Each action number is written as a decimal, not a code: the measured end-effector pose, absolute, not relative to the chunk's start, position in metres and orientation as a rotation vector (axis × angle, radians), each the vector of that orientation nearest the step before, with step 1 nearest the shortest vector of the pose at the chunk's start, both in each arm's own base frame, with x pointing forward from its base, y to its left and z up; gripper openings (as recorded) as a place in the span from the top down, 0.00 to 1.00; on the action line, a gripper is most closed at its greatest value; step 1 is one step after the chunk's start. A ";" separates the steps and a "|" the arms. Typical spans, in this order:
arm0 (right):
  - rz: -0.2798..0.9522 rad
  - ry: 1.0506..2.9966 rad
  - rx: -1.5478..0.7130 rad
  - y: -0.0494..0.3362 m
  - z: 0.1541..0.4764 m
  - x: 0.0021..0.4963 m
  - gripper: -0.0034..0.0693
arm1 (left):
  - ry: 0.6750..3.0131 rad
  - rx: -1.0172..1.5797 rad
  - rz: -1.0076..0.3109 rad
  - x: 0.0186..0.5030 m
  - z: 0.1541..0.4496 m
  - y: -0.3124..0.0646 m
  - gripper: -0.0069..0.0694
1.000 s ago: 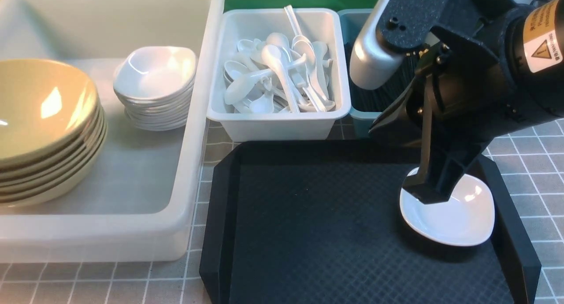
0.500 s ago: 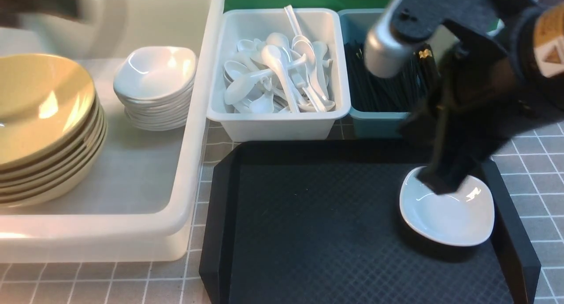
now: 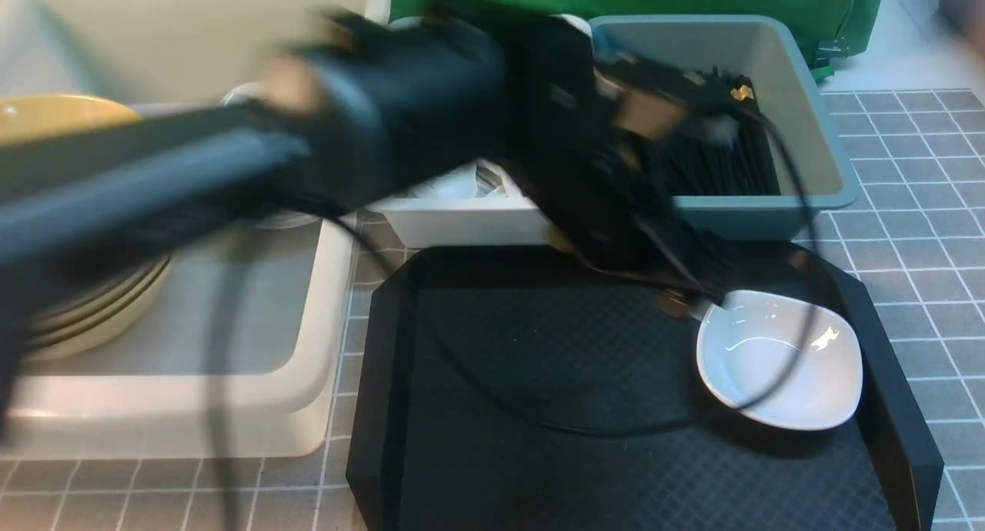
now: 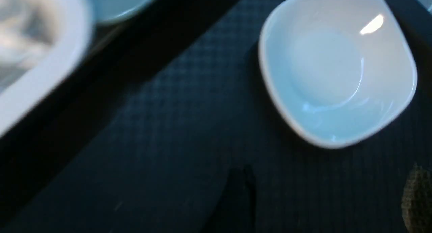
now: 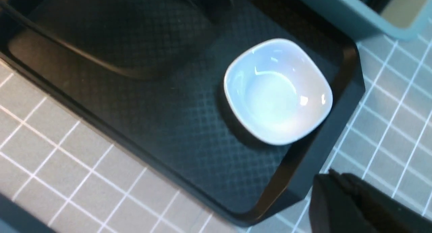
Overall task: On grey table put chopsticks spoon bowls plates into blue grey white boxes.
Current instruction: 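Grasp the small white bowl on the black tray by its rim with the left gripper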
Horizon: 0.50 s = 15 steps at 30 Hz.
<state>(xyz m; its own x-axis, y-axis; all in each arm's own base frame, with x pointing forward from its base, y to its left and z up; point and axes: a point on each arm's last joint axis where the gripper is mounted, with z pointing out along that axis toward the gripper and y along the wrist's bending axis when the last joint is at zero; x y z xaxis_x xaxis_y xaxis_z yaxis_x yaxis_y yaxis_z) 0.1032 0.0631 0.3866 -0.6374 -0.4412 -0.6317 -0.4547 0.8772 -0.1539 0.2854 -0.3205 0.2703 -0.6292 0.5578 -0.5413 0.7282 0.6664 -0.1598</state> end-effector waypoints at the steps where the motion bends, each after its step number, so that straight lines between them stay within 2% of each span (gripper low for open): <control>1: 0.035 2.347 -0.623 0.058 0.383 0.098 0.91 | 2.415 1.011 -0.515 0.292 0.258 -0.336 0.19; 8: 0.053 2.348 -0.607 0.050 0.376 0.089 0.91 | 2.433 0.970 -0.508 0.324 0.207 -0.369 0.19; 12: 0.052 2.353 -0.609 0.051 0.375 0.089 0.91 | 2.447 0.976 -0.499 0.331 0.188 -0.377 0.19; 15: 0.052 2.353 -0.610 0.051 0.375 0.089 0.91 | 2.470 0.979 -0.498 0.334 0.171 -0.382 0.23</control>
